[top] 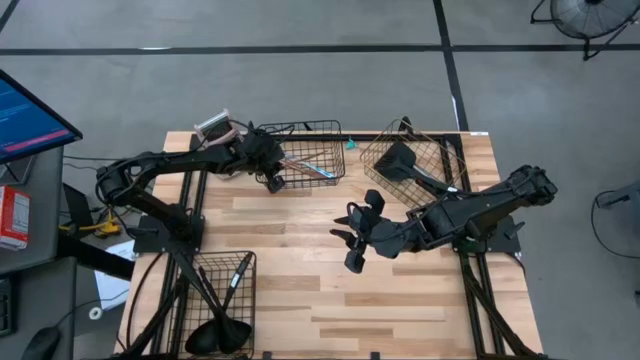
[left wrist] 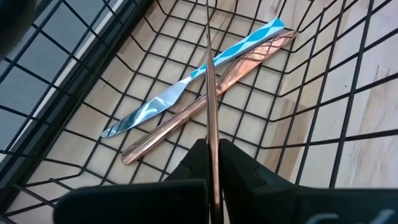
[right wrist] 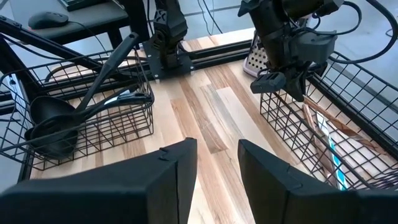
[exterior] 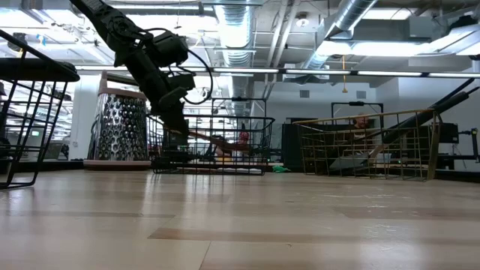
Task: Pick & Place Kitchen Items
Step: Put the brown knife into the top black wire basket, then return to Home Position
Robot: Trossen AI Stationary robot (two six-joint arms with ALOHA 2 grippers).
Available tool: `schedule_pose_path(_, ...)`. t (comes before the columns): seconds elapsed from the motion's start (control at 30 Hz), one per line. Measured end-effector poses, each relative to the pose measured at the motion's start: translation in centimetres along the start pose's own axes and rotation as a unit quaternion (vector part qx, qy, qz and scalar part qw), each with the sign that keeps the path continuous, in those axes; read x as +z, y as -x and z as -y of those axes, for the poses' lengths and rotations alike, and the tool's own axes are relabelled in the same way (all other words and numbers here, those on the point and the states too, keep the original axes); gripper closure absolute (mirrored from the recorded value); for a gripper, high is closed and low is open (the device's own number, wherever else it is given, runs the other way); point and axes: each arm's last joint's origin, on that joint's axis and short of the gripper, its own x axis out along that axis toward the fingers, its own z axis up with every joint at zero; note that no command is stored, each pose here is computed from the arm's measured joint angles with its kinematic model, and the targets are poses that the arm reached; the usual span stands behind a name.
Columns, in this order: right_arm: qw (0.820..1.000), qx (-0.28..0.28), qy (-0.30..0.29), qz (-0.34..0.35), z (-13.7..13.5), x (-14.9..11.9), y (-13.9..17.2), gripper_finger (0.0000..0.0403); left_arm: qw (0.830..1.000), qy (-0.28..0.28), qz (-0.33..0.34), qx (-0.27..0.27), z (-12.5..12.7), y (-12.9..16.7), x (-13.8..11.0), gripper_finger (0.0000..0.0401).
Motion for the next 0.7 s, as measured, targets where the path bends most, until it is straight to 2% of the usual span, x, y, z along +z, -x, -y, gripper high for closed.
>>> schedule_pose_path(0.37,1.000,0.000,0.000,0.000,0.00,0.00,0.00,0.0286,1.000,0.001,0.000,0.000,0.00,0.01,0.00,0.0395)
schedule_pose_path(0.7,1.000,-0.001,0.003,-0.003,0.02,-0.07,-0.01,0.0286,1.000,-0.001,0.004,-0.003,0.01,0.04,0.08,0.0319)
